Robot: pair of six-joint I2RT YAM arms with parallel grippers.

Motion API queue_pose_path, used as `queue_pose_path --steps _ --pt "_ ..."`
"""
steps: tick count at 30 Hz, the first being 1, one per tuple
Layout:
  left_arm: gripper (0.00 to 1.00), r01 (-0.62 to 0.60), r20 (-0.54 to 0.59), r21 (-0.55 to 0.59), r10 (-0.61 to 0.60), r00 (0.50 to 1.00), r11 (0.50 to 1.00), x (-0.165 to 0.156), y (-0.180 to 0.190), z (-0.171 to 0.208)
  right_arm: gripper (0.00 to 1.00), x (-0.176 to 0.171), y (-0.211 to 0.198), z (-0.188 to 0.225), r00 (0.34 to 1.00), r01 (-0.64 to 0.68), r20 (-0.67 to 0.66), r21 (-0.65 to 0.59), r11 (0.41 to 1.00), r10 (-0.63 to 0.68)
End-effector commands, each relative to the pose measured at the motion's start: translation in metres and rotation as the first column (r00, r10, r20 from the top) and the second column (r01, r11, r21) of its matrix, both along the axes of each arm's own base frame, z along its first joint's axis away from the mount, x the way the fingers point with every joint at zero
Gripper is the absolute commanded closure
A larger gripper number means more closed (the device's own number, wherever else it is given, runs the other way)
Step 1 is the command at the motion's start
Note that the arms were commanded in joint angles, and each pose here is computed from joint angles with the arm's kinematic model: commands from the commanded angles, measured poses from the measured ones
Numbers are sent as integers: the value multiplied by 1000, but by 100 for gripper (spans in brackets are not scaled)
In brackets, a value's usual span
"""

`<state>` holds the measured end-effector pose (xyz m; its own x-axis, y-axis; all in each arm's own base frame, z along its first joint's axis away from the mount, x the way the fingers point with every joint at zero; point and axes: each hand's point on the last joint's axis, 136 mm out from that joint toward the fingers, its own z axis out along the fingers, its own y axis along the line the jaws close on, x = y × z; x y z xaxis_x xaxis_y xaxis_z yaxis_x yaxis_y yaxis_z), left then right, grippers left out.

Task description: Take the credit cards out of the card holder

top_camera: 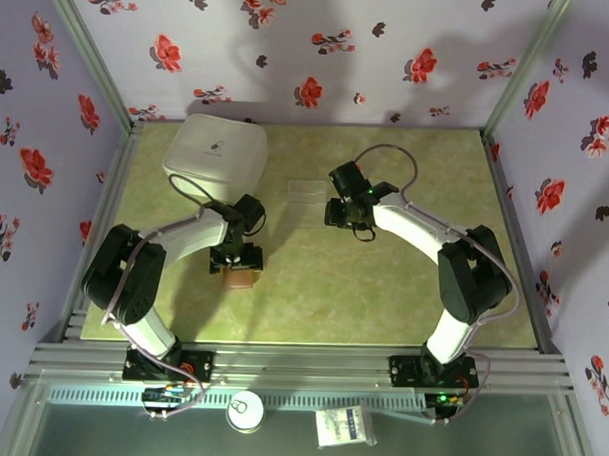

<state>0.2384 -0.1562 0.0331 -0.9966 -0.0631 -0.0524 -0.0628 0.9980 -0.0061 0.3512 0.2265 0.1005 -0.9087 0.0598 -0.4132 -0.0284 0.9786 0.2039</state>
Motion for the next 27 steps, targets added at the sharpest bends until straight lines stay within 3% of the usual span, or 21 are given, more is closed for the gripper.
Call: queue_pose_path --steps 1,20,27 --pt "21 -10 28 2 10 1000 1000 3 -11 14 48 -5 -10 9 1000 -6 28 -30 1000 7" --pt "22 70 61 -59 -66 996 996 -5 -131 7 47 -47 -62 9 1000 15 25 -22 1000 -15" --pt "22 77 41 -37 -76 996 996 -20 -147 -7 47 -58 -73 10 999 17 30 -17 1000 -16"
